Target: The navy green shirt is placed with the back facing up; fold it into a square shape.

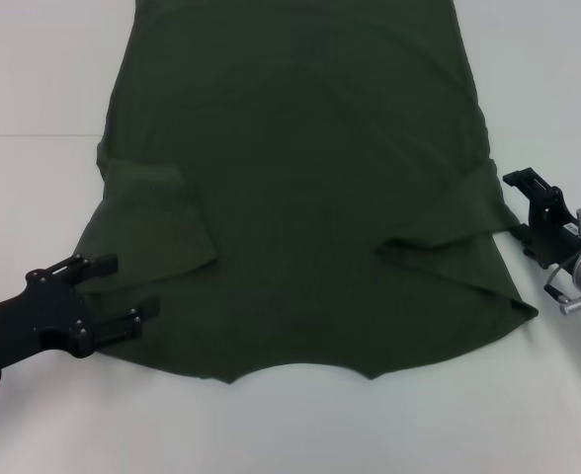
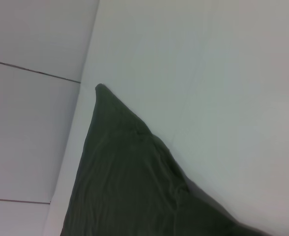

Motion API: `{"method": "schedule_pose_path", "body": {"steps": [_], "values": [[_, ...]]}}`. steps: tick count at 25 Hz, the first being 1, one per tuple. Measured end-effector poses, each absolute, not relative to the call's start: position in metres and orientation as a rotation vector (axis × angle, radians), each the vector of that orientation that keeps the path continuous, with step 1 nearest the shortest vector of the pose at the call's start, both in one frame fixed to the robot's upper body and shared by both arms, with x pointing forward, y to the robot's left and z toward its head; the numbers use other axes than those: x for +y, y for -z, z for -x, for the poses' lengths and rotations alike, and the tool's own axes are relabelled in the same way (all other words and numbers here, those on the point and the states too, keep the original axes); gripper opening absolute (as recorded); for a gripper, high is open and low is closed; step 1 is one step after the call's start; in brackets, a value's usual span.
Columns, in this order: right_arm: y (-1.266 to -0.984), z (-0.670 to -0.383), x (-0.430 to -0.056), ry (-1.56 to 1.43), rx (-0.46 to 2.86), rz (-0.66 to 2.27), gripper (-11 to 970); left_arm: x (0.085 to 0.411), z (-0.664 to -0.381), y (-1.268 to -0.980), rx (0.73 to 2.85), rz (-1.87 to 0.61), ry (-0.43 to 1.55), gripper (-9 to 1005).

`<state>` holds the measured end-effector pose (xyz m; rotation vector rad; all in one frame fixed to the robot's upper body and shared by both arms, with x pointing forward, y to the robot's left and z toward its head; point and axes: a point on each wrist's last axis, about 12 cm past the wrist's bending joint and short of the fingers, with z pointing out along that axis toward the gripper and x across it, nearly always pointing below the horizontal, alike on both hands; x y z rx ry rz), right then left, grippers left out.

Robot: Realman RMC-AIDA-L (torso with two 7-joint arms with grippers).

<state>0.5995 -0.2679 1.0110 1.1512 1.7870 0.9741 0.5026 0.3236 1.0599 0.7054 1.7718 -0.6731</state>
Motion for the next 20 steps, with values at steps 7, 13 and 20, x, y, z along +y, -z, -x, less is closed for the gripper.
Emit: {"method": "schedule_pose_path", "body": {"steps": [7, 13, 20], "values": [[-1.013, -0.603, -0.265, -0.967, 1.797, -1.141, 929, 0.323, -0.503, -1.059, 1.776, -0.701, 0.667, 861], [-1.017, -0.607, -0.263, -0.971, 1.795, -1.122, 930, 0.322, -0.504, -1.059, 1.774, -0.701, 0.668, 861], [-1.021, -0.612, -0.260, -0.968, 1.800, -1.096, 930, 0.322, -0.503, -1.059, 1.775, -0.700, 0.668, 861]]}}
